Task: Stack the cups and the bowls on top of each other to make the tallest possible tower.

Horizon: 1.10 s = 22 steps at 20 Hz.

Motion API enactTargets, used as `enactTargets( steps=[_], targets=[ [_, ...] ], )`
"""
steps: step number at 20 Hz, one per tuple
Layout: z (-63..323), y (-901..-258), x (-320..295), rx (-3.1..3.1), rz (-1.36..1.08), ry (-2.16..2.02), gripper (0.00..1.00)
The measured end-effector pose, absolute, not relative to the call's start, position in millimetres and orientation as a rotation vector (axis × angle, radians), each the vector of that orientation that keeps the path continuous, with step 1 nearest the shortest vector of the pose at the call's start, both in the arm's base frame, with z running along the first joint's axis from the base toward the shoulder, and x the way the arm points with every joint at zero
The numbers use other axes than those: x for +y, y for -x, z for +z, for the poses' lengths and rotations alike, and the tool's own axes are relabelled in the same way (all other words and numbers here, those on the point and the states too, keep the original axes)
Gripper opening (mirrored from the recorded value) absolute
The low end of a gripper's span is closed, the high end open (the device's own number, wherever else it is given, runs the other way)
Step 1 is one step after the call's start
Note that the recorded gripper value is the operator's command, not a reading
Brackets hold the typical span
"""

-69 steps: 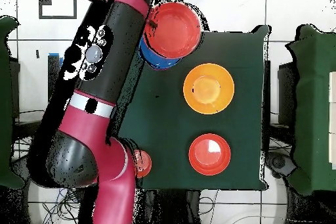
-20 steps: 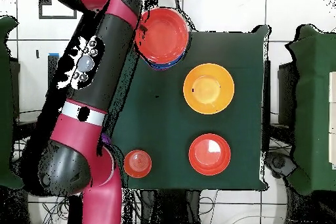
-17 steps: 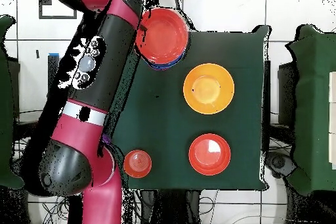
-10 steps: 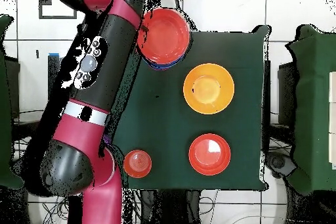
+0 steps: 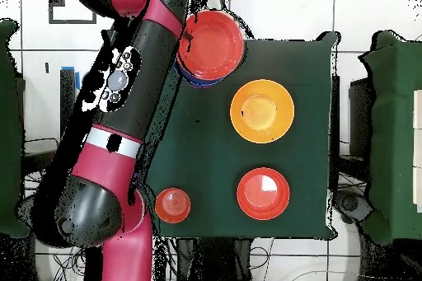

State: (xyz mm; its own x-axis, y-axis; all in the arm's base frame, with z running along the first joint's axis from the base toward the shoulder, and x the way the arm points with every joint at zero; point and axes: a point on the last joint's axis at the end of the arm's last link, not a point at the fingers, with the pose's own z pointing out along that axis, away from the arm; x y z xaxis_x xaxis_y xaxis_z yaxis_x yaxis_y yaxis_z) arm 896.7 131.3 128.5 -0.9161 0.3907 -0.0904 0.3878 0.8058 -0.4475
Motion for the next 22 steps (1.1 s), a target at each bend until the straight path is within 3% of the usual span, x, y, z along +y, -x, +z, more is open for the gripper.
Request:
enactTargets(
  steps=[22],
  targets=[
    [119.5, -891.0, 127.1, -2.981, 0.715, 0.626, 0.00]
  ],
)
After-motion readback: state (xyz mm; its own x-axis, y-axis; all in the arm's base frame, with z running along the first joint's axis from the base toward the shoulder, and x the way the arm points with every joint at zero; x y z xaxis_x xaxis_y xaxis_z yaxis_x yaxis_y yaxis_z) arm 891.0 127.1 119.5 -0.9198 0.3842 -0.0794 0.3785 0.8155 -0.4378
